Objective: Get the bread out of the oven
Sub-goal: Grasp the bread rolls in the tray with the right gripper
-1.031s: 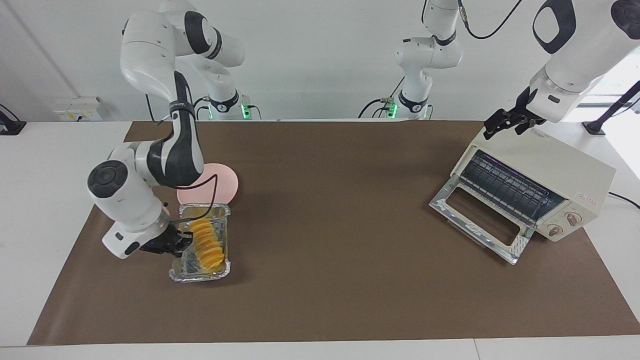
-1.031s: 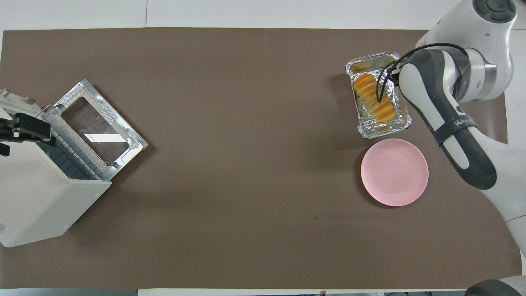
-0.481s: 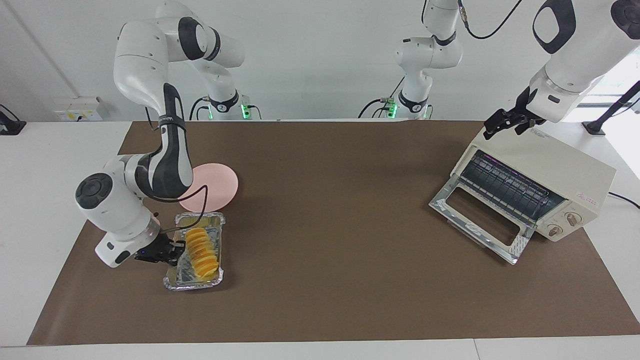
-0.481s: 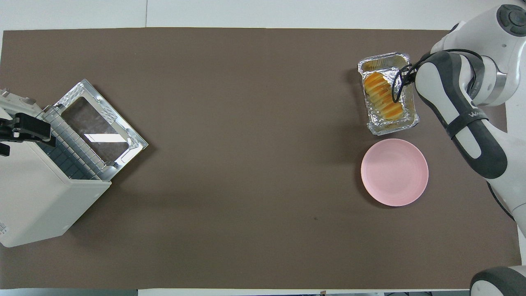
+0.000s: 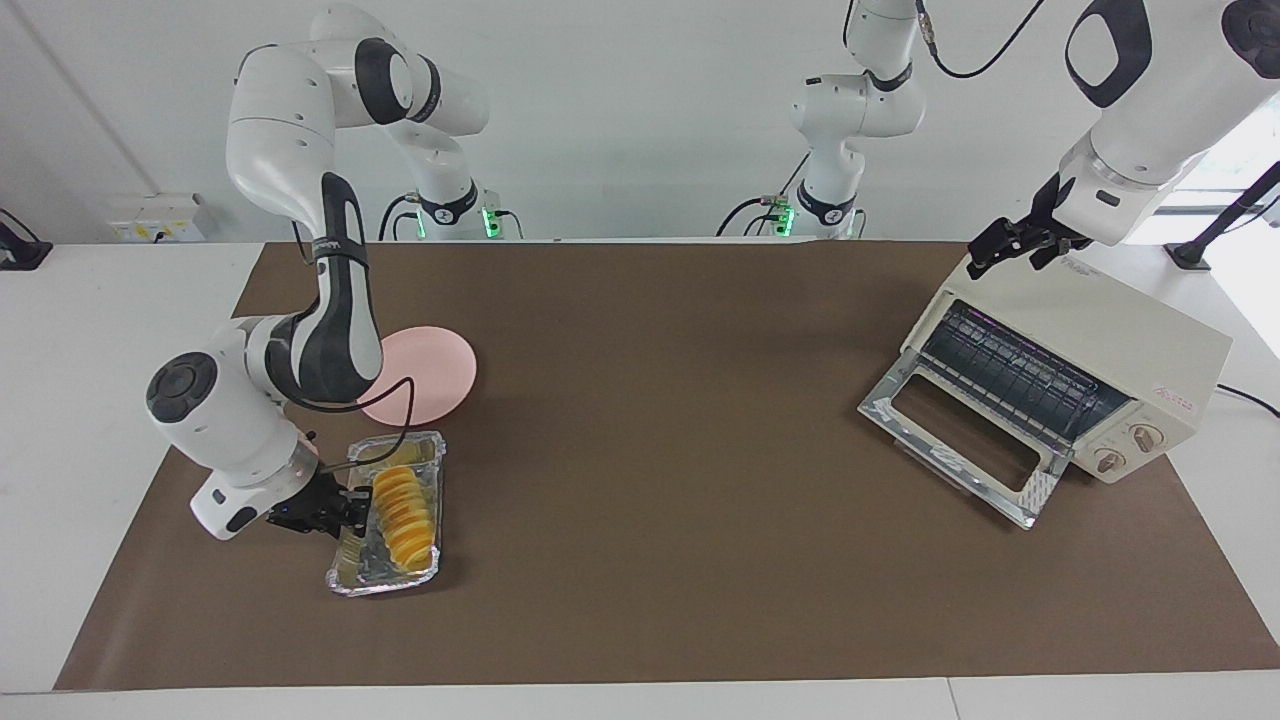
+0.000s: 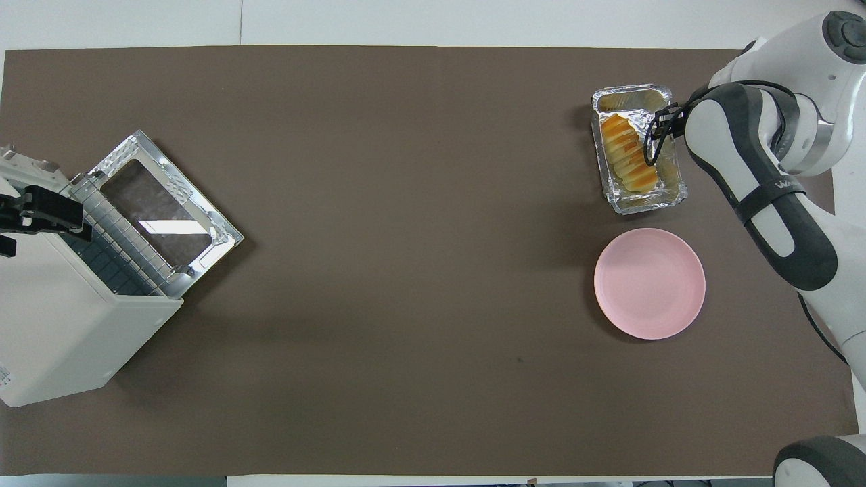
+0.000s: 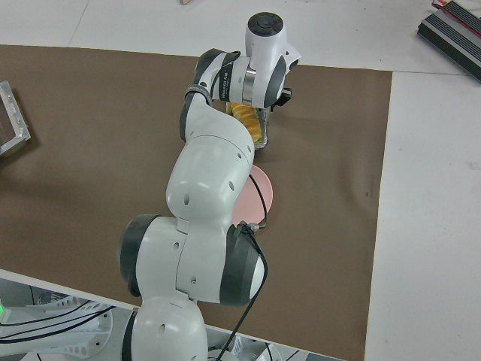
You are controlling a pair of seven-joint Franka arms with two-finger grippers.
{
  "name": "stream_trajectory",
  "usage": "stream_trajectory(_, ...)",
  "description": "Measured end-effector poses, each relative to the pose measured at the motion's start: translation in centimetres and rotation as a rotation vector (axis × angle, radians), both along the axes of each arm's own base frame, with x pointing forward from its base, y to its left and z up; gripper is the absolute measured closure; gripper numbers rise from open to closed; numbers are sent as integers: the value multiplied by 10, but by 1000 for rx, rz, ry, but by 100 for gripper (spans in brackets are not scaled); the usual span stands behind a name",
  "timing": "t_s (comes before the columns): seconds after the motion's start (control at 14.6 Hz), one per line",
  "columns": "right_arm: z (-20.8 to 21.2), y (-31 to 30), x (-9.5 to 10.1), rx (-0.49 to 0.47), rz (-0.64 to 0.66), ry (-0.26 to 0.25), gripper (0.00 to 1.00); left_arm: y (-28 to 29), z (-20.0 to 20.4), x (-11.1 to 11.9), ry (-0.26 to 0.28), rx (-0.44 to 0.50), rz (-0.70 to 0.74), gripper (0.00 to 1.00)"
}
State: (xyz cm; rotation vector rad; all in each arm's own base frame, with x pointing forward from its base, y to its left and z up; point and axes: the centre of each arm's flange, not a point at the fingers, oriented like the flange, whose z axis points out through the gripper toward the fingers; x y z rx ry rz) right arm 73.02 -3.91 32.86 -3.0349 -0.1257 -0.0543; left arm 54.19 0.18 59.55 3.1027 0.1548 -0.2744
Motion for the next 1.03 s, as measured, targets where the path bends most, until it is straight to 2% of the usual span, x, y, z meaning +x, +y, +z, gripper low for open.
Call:
stream_trajectory(0.21,19,11,-11,-44,44,79,26,0,0,0,0,0,0,0)
stream_trajectory(0.34,32,34,-13,-78,45,96,7,0,0,0,0,0,0,0)
stream_trajectory(0.41,34,47,-12,-90,46,93,0,0,0,0,0,0,0,0)
stream_trajectory(0.62,32,72,-9,-136,54,61,0,0,0,0,0,0,0,0)
stream_trajectory(1.03,2,77,-11,-167,39,39,3,-4,1,0,-2,0,-7,0)
